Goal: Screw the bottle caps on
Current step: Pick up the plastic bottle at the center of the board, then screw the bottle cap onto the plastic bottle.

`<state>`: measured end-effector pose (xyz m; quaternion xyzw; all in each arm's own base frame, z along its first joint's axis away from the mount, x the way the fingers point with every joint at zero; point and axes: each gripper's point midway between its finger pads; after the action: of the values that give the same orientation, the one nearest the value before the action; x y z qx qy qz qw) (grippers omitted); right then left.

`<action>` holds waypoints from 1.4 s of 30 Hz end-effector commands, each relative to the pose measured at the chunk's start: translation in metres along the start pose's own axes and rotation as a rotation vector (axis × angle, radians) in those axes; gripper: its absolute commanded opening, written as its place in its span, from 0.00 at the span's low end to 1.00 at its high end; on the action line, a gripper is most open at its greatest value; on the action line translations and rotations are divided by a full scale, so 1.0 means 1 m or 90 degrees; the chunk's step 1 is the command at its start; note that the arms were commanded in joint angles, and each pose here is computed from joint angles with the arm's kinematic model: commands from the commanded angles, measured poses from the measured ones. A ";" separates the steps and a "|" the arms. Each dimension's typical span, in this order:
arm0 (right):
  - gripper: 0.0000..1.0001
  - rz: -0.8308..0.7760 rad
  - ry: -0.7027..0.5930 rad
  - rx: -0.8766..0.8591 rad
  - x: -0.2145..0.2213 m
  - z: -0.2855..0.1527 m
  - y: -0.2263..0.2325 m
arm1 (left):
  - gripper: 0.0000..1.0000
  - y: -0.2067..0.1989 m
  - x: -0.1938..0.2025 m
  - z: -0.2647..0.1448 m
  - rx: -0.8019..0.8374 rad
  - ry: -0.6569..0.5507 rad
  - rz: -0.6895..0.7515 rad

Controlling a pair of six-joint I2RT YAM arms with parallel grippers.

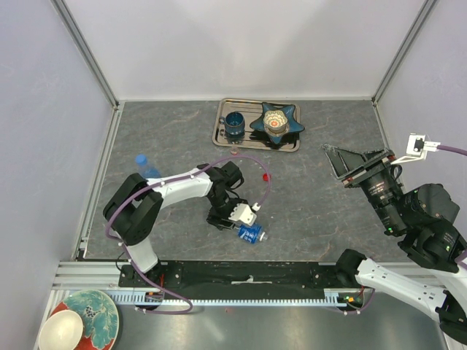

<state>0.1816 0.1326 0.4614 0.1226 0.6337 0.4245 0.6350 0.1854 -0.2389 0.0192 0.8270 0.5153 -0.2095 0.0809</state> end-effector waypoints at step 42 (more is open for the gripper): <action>0.26 -0.208 0.196 -0.361 0.045 0.047 0.141 | 0.02 -0.070 -0.198 -0.266 -0.324 -0.804 -0.206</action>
<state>0.1786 0.2526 0.5078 -0.1755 0.6337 0.4538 0.6014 0.1292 -0.2870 0.3369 0.4101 0.5561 -0.5167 0.5056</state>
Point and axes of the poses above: each gripper's point midway between its finger pads, its own z axis out along the fingers, its own y axis along the line the jaws close on, x = y × z, and after that the axes turned 2 degrees about -z, right-handed
